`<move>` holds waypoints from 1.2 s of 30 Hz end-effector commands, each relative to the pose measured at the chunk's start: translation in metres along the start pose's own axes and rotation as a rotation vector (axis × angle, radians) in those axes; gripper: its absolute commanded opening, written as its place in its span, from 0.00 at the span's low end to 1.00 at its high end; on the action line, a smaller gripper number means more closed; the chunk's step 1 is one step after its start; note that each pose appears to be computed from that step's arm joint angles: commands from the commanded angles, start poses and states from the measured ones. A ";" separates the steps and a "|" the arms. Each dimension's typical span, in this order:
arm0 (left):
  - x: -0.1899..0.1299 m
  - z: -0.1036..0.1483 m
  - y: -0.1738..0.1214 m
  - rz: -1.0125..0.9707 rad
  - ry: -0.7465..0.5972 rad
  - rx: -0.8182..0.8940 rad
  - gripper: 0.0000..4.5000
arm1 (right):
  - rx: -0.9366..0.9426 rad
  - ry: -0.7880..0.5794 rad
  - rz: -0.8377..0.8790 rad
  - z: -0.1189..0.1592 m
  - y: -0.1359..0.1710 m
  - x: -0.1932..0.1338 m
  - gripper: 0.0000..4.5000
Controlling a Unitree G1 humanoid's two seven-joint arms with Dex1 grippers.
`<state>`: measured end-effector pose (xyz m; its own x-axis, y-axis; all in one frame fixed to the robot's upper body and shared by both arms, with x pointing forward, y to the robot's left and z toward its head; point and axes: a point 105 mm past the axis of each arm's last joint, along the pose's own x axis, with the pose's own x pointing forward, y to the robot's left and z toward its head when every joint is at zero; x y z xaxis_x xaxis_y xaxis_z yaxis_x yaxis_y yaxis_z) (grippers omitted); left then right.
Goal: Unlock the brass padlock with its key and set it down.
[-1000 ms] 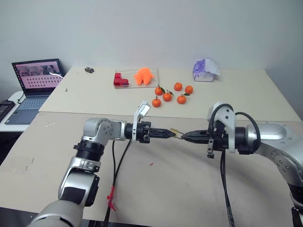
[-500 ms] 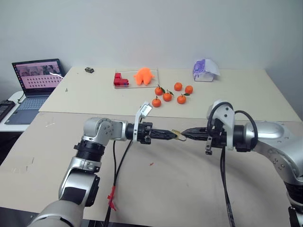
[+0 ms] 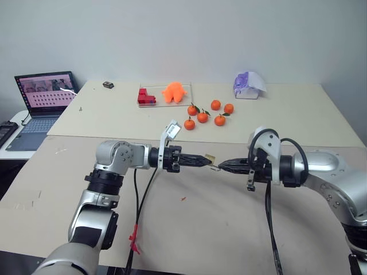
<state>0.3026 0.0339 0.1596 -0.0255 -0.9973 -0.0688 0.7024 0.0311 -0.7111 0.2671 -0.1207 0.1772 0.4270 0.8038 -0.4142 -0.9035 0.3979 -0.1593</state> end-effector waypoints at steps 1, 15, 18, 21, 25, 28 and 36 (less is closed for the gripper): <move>0.000 0.008 -0.009 -0.028 -0.022 0.038 0.00 | -0.036 -0.038 0.013 0.008 0.003 0.001 0.01; -0.003 0.000 0.001 -0.001 -0.012 0.031 0.00 | -0.048 -0.030 0.030 0.029 -0.002 -0.032 0.01; -0.002 -0.002 0.003 -0.001 0.000 0.034 0.00 | -0.070 -0.039 0.025 0.037 -0.002 -0.038 0.06; 0.001 -0.001 0.002 -0.006 0.004 0.036 0.00 | -0.095 -0.046 0.035 0.043 0.002 -0.038 0.22; 0.002 -0.003 0.001 -0.013 0.024 0.033 0.00 | -0.084 -0.067 0.056 0.046 0.008 -0.034 0.51; -0.001 -0.008 -0.004 -0.029 0.046 0.013 0.00 | -0.060 -0.080 0.067 0.044 0.013 -0.029 0.77; 0.002 -0.036 0.016 0.092 0.113 -0.144 0.00 | 0.011 -0.192 0.079 0.055 0.021 -0.021 1.00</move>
<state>0.2893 0.0358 0.1277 -0.0587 -0.9822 -0.1786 0.6142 0.1055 -0.7821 0.2438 -0.1065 0.2187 0.3357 0.8970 -0.2876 -0.9416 0.3278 -0.0765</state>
